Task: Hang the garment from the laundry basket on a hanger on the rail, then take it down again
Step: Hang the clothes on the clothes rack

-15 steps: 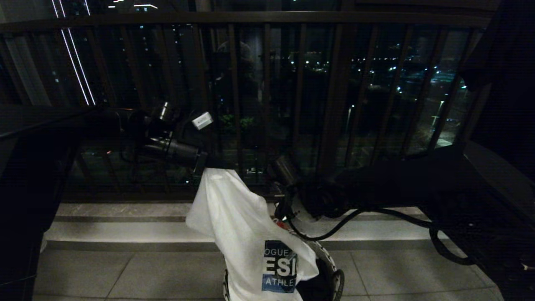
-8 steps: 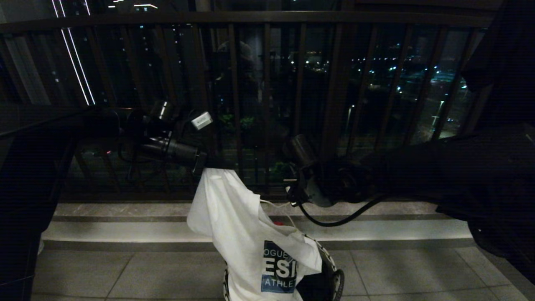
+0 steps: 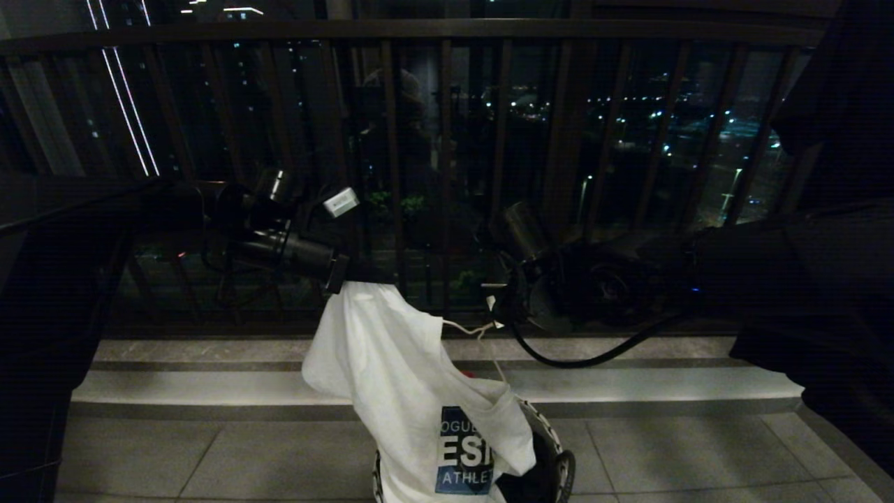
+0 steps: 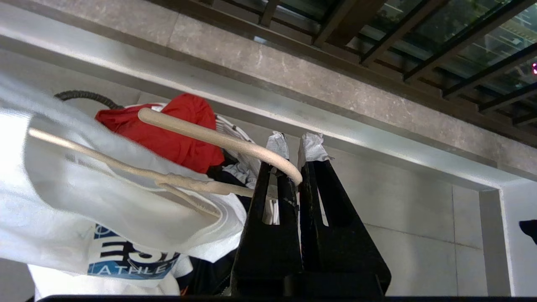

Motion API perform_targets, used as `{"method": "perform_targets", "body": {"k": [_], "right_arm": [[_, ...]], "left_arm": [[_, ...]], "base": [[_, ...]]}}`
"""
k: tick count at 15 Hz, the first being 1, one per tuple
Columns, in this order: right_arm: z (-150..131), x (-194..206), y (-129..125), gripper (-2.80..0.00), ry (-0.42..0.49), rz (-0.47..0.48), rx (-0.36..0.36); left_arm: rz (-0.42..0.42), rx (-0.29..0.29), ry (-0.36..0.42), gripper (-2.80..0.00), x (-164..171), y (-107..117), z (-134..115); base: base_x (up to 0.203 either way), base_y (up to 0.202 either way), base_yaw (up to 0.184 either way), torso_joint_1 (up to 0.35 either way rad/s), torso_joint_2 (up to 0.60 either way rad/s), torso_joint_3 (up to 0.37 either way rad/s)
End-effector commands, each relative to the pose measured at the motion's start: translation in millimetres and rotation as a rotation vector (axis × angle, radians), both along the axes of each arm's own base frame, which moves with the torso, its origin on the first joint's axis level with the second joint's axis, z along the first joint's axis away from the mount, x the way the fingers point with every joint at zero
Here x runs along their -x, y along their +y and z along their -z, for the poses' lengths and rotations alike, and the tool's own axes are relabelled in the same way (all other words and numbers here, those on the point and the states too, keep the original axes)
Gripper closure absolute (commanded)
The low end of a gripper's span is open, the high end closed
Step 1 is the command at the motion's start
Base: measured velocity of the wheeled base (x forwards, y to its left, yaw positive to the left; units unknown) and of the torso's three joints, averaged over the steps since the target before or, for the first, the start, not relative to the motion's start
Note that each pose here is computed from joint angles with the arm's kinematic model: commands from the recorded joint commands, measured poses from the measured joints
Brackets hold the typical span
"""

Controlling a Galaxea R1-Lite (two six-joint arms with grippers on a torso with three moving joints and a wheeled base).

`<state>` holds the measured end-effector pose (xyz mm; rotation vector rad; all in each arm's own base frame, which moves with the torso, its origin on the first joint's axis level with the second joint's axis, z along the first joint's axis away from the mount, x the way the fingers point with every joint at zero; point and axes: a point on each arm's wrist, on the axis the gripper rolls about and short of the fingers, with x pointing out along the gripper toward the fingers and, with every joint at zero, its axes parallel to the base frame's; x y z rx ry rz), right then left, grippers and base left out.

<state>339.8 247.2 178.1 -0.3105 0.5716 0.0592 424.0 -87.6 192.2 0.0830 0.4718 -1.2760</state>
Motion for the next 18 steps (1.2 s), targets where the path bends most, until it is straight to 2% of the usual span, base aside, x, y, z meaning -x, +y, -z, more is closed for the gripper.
{"method": "perform_targets", "body": {"k": [1,2,3,7,12,13,16,18], "right_arm": [[-3.5,1.3,-0.9,0.0,-0.007,0.002,-0.004],[-3.5,1.3,-0.9,0.0,-0.007,0.003,-0.003],[-3.5,1.3,-0.9,0.0,-0.007,0.002,-0.004],[-3.5,1.3,-0.9,0.0,-0.008,0.002,-0.002],[-0.7,1.6,-1.1,0.0,-0.001,-0.003,0.014],[-1.4,1.9,-1.7,0.0,-0.006,0.003,0.023],[-16.9,6.2,0.6,0.0,-0.05,-0.01,0.028],[-34.9,12.7,0.3,0.0,-0.106,-0.007,0.085]], "left_arm": [[0.006,0.002,0.005,0.0,-0.8,-0.3,2.4],[0.006,0.002,0.004,-0.86,-0.8,-0.3,2.4],[0.007,0.001,0.003,-2.8,-0.7,-0.3,2.8],[-0.004,0.004,-0.015,-2.8,0.3,6.8,-2.6],[-0.024,0.018,-0.054,-2.8,12.9,14.8,-28.4],[-0.026,0.019,-0.058,0.0,15.9,15.1,-32.6],[-0.065,0.037,-0.052,0.0,23.5,25.2,-48.8],[-0.095,0.065,-0.022,0.0,36.6,26.7,-68.2]], "base": [[0.0,0.0,0.0,0.0,0.0,0.0],[0.0,0.0,0.0,0.0,0.0,0.0],[0.0,0.0,0.0,0.0,0.0,0.0],[0.0,0.0,0.0,0.0,0.0,0.0],[0.0,0.0,0.0,0.0,0.0,0.0],[0.0,0.0,0.0,0.0,0.0,0.0],[0.0,0.0,0.0,0.0,0.0,0.0],[0.0,0.0,0.0,0.0,0.0,0.0]]}}
